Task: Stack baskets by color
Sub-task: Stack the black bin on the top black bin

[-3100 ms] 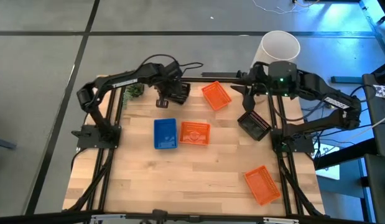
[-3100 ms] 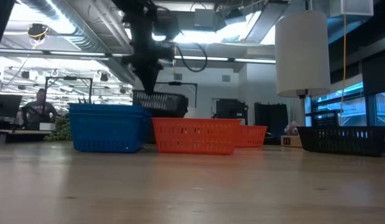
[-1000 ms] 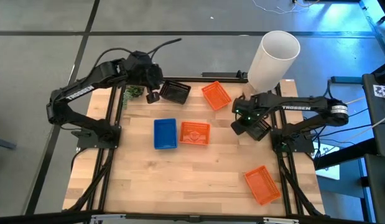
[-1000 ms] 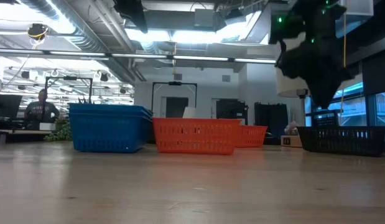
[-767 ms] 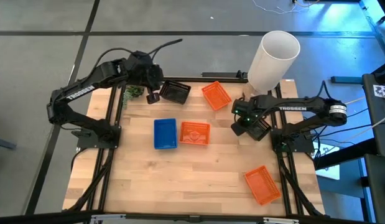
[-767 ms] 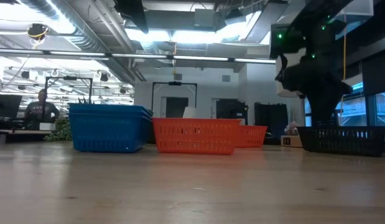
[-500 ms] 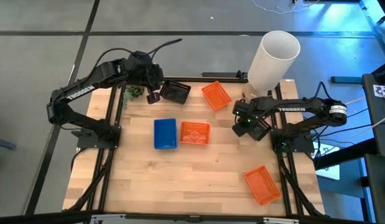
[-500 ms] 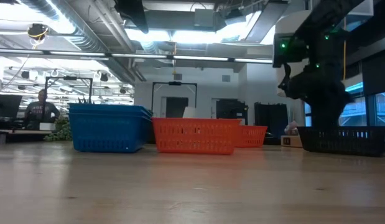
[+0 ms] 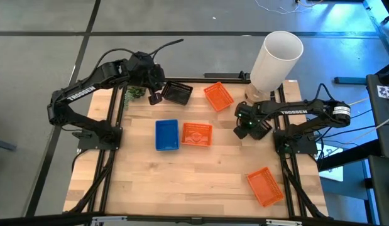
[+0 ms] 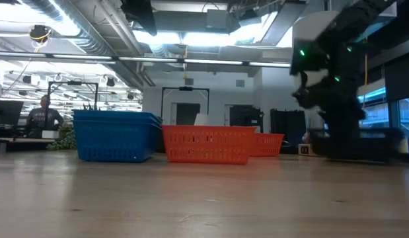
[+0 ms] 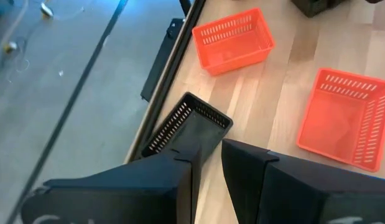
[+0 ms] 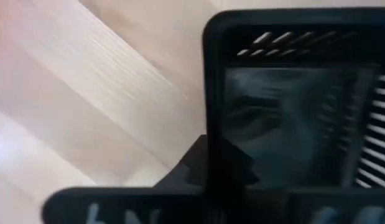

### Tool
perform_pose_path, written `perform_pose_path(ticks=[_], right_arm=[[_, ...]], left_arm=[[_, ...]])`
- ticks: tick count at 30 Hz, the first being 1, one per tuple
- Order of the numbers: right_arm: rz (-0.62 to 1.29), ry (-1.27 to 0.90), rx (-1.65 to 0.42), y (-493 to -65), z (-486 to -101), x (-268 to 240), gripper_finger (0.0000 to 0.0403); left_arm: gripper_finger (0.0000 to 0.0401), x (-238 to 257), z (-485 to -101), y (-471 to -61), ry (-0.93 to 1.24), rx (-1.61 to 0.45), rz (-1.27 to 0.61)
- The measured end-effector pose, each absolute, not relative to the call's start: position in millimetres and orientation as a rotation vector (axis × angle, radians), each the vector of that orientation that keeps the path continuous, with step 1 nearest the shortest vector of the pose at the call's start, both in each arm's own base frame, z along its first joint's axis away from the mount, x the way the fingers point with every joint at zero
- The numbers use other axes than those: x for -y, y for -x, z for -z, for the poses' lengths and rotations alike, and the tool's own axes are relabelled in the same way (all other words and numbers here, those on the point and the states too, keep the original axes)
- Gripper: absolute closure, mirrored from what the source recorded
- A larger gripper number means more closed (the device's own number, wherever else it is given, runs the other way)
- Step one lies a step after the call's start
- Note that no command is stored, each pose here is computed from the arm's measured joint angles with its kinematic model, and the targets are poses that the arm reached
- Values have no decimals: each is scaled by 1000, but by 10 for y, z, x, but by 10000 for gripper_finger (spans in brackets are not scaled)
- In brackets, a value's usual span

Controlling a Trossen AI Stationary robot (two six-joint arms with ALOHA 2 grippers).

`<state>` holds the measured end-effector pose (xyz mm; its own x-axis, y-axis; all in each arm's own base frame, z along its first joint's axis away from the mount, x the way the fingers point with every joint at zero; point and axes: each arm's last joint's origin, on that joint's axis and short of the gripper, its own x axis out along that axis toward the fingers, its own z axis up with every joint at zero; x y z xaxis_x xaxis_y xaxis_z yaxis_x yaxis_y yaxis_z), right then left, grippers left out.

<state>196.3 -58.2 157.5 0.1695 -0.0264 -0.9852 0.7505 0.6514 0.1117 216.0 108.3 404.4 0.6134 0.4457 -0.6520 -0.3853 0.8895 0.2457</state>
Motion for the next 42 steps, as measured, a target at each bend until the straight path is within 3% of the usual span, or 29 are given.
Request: perform_pose_path(ticks=[7,14,20,29,42], right_arm=[[556,-558,-1102,-2317,-2145,703,400],[497,-345,-788,-2654,-2900,841,401],[464,-188,-642,-2925,-3245,1024,402],[427,-102,-650,-3175,-3313,1191,402],[428,-85,-676,-3218,-3252,1258,403]], left_arm=[[346,-1053,-3859,-2094,38,-906,-505],[346,-1070,-3456,-2103,137,-1023,-538],[346,-1151,-2957,-2146,155,-1050,-576],[346,-1335,-2243,-2219,-23,-1113,-579],[346,-1715,-1727,-2353,-85,-1221,-570]])
